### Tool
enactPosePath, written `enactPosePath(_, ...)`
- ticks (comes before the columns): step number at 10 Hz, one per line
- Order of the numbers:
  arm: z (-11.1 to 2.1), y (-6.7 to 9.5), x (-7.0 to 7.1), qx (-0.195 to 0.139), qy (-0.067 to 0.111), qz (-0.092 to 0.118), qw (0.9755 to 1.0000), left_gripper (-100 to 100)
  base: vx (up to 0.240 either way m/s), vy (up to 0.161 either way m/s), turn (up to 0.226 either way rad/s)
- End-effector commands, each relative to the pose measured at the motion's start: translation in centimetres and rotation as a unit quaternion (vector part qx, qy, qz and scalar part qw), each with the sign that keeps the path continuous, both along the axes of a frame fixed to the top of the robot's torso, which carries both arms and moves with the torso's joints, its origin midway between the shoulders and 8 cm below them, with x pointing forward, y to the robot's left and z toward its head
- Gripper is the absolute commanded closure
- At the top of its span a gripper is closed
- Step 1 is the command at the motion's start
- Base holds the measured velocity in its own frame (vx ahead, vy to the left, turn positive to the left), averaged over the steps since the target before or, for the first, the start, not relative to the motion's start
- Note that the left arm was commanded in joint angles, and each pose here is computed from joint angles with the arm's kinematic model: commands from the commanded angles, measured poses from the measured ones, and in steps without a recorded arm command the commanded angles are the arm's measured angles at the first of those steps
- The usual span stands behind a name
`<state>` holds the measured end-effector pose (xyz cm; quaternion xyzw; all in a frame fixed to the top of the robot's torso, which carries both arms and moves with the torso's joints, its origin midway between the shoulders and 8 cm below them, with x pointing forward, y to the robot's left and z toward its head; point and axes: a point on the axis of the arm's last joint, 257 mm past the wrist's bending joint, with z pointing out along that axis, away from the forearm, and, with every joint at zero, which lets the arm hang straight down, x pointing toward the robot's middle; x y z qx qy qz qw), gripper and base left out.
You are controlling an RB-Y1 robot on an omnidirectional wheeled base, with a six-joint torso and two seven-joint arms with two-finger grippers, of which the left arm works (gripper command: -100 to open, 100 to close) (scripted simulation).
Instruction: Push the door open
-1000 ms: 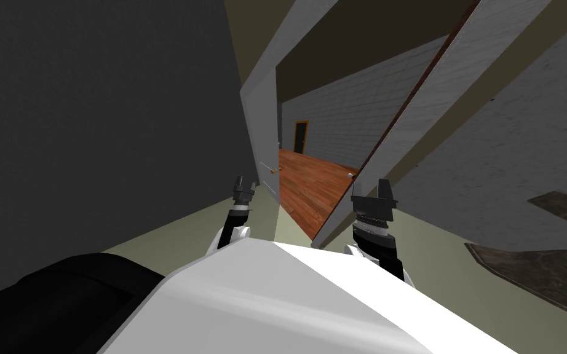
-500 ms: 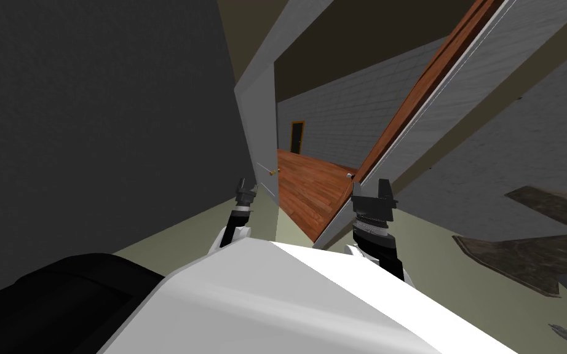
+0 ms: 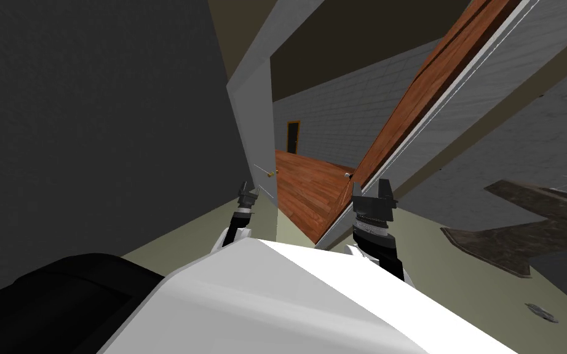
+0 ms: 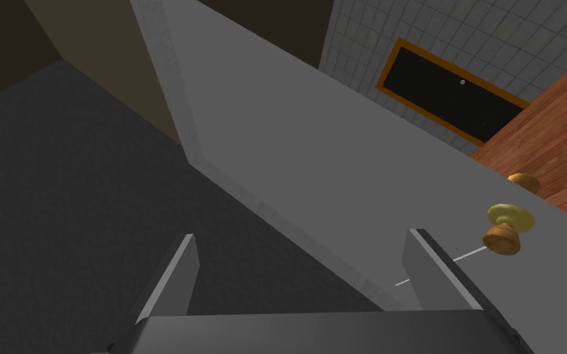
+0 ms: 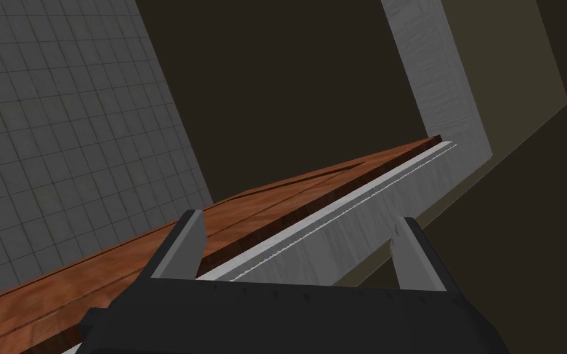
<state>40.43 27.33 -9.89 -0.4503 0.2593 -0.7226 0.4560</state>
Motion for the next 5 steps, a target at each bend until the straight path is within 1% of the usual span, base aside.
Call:
enactPosePath(1, -0.9, 0.0, 0.2, -0.013, 0.007, -0.009, 0.9998, -100, 0.098, 0.091, -0.099)
enactPosePath(5, -3.4, -0.1, 0.7, -0.046, 0.026, -0.031, 0.9982, -100, 0.067, 0.103, -0.125)
